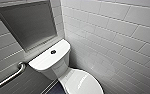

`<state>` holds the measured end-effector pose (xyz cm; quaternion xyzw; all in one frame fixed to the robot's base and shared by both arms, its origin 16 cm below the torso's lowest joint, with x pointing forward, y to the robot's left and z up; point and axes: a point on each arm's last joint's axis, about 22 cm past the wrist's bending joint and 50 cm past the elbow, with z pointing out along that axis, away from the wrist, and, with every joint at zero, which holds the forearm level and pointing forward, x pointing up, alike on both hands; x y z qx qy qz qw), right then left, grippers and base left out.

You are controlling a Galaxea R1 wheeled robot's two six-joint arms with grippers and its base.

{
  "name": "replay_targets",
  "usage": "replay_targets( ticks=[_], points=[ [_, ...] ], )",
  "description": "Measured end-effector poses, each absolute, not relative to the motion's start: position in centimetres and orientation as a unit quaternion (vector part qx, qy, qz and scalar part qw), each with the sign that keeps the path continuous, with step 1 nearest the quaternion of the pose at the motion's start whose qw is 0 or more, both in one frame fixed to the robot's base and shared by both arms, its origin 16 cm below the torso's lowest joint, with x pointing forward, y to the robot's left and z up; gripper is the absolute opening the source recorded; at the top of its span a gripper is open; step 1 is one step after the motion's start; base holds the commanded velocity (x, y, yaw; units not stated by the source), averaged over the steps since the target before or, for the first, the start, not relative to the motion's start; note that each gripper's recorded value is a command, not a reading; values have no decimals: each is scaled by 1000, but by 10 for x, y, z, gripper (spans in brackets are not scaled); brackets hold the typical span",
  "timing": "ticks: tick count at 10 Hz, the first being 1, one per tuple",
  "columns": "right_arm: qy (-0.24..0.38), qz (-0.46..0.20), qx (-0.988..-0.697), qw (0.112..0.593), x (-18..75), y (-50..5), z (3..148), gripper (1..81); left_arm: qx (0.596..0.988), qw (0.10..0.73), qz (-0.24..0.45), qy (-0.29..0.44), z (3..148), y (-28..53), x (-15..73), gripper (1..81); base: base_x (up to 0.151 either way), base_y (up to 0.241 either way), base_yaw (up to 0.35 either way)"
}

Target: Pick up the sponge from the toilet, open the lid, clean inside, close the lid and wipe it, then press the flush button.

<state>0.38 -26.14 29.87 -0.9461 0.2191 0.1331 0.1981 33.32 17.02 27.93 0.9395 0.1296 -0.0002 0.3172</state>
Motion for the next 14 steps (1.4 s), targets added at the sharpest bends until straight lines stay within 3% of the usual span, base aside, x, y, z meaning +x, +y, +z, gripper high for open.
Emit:
replay_targets(
  ticks=[3, 6, 9, 12, 14],
  points=[
    [221, 139, -942, 213, 1, -245, 303, 10, 935, 324, -6, 141, 279, 160, 343, 811, 0, 0, 0],
    [222, 141, -940, 217, -1, -239, 305, 10, 925, 348, 2, 154, 293, 133, 407, 811, 0, 0, 0],
    [224, 141, -939, 221, -2, -228, 303, 10, 909, 377, -28, 174, 302, 87, 407, 811, 0, 0, 0],
    [221, 138, -942, 212, 0, -236, 296, 10, 903, 359, -42, 233, 287, 93, 414, 811, 0, 0, 0],
    [220, 137, -942, 212, 0, -228, 292, 10, 897, 372, -39, 234, 293, 72, 426, 811, 0, 0, 0]
  ],
)
